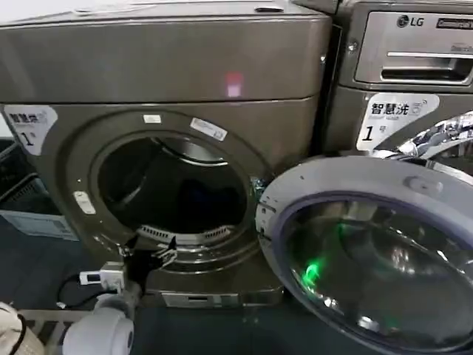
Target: Grasp the clothes from the dryer.
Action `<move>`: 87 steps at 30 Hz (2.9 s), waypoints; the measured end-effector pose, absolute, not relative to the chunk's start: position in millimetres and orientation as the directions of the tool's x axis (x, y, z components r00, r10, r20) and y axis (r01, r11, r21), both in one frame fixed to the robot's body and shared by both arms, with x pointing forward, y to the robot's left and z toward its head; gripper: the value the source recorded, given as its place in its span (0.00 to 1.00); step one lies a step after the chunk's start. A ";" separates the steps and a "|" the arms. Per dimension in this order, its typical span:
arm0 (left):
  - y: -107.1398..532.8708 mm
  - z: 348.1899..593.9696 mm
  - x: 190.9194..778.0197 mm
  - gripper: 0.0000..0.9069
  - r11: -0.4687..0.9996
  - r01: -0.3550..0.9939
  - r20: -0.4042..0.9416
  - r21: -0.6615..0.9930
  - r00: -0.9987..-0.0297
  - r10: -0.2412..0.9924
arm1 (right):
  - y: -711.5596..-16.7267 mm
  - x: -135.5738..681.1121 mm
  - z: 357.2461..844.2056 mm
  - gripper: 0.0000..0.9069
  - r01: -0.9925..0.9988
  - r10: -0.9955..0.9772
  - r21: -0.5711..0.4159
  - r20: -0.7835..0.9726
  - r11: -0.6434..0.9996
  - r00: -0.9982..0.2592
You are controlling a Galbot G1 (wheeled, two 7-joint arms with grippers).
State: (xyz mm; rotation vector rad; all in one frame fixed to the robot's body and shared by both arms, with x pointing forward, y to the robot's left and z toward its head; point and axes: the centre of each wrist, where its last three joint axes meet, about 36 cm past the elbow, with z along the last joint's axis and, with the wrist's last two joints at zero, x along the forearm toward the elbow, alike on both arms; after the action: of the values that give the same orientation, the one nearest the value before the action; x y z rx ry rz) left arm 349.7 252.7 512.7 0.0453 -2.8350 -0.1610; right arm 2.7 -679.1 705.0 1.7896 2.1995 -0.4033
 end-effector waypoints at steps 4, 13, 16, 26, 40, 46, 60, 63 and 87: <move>252.1 513.2 350.2 1.00 0.993 -0.013 0.293 0.116 -0.955 -0.047 | -680.1 1.1 704.1 1.00 0.981 0.904 -0.039 -0.381 0.192 -0.193; 250.5 513.7 350.8 1.00 0.994 -0.011 0.291 0.113 -0.956 -0.043 | -681.1 -1.4 705.3 1.00 0.981 0.904 -0.041 -0.383 0.188 -0.189; 250.8 513.1 350.3 1.00 0.993 -0.011 0.293 0.114 -0.955 -0.044 | -681.0 -1.7 703.3 1.00 0.981 0.906 -0.040 -0.380 0.188 -0.189; 252.0 514.2 348.8 1.00 0.993 -0.005 0.292 0.117 -0.956 -0.040 | -681.4 -2.3 701.1 1.00 0.982 0.906 -0.040 -0.378 0.187 -0.188; 251.7 513.3 350.0 1.00 0.993 -0.006 0.293 0.116 -0.955 -0.040 | -682.4 -2.8 699.7 1.00 0.982 0.906 -0.045 -0.378 0.185 -0.188; 251.7 513.6 350.3 1.00 0.993 -0.007 0.292 0.115 -0.955 -0.040 | -682.8 -3.4 699.3 1.00 0.982 0.906 -0.045 -0.380 0.184 -0.187; 249.1 514.7 358.1 1.00 0.994 -0.006 0.282 0.113 -0.959 -0.038 | -683.2 -4.7 694.3 1.00 0.982 0.900 -0.046 -0.393 0.186 -0.189; 248.6 514.5 363.1 1.00 0.993 -0.006 0.279 0.114 -0.959 -0.038 | -683.6 -4.0 693.1 1.00 0.981 0.899 -0.045 -0.393 0.188 -0.190; 267.1 492.9 456.9 1.00 0.980 0.018 0.341 0.199 -0.939 -0.052 | -683.0 3.7 690.7 1.00 0.977 0.894 -0.044 -0.398 0.207 -0.207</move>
State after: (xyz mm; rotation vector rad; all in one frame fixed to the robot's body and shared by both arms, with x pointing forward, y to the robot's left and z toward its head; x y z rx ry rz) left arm 456.9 267.1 492.9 0.0245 -2.7755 -0.2839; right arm 3.7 -683.0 690.7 1.7660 2.1991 -0.4174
